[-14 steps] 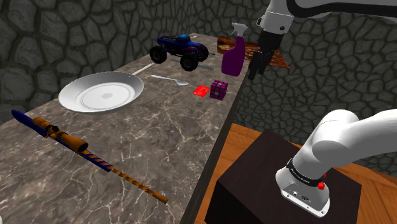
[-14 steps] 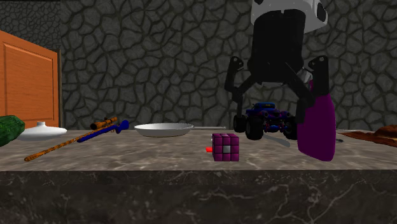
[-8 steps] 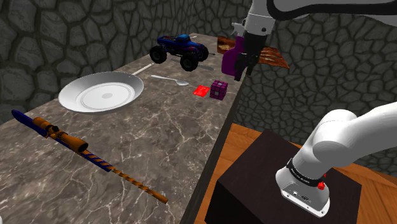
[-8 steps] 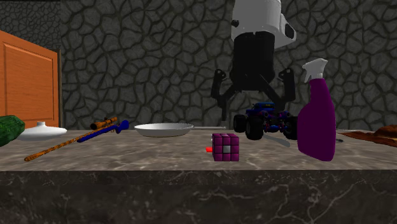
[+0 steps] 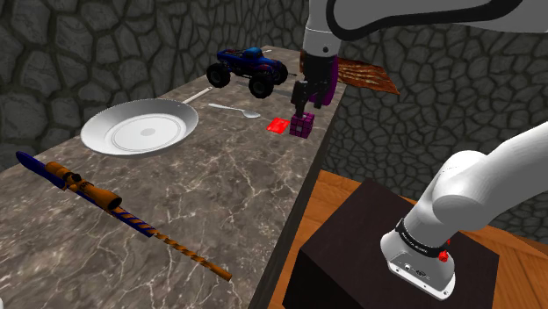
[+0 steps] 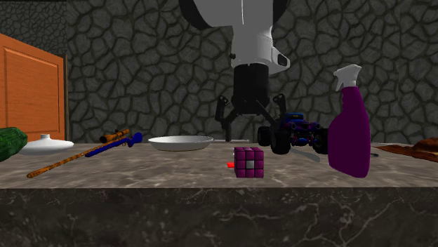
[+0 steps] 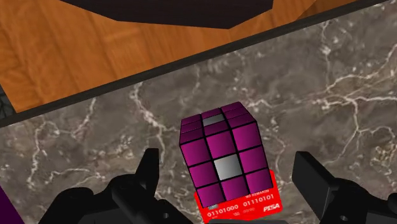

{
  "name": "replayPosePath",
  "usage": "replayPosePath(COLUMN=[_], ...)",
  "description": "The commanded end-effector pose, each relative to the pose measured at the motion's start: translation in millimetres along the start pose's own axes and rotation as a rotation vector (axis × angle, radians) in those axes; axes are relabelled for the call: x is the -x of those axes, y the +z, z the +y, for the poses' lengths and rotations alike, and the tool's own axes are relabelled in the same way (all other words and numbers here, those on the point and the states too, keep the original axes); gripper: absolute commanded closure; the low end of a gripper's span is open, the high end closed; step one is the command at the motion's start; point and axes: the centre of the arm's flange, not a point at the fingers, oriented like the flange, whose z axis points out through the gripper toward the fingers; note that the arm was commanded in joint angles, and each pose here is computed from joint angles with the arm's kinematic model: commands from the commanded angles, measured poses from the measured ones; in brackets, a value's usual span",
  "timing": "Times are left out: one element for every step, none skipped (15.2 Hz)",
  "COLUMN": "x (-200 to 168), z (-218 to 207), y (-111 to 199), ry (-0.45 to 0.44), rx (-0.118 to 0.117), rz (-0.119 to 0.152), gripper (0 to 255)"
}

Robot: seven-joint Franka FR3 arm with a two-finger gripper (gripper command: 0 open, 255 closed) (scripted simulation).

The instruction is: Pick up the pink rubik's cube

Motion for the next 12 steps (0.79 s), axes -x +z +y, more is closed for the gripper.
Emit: replayPosePath(x=[-0.5,-0.6,-0.7,-0.8,-0.8,-0.9,-0.1,-0.2,-0.3,-0.4,-0.4,-0.4], z=[-1.2,-1.1,-1.0,-0.9,-0.8,-0.8,-1.3,-1.5,-1.4,-1.4,-1.3,-1.4], y=[11.2,16.5,21.7,27.0,30.1,30.1,29.5,29.3,29.3,29.4,29.3,29.5], ry=[0.000,0.000,0.000,0.000,0.000,0.000,0.001,0.001,0.001,0.001,0.001,0.001], rx=[0.001,0.001,0.001,0.001,0.001,0.001,0.001,0.001,0.001,0.001,0.001,0.001], rz=[0.000,0.000,0.000,0.000,0.000,0.000,0.000,0.000,0.000,0.000,0.000,0.000], gripper=[0,0,0,0,0,0,255,255,255,255,255,255])
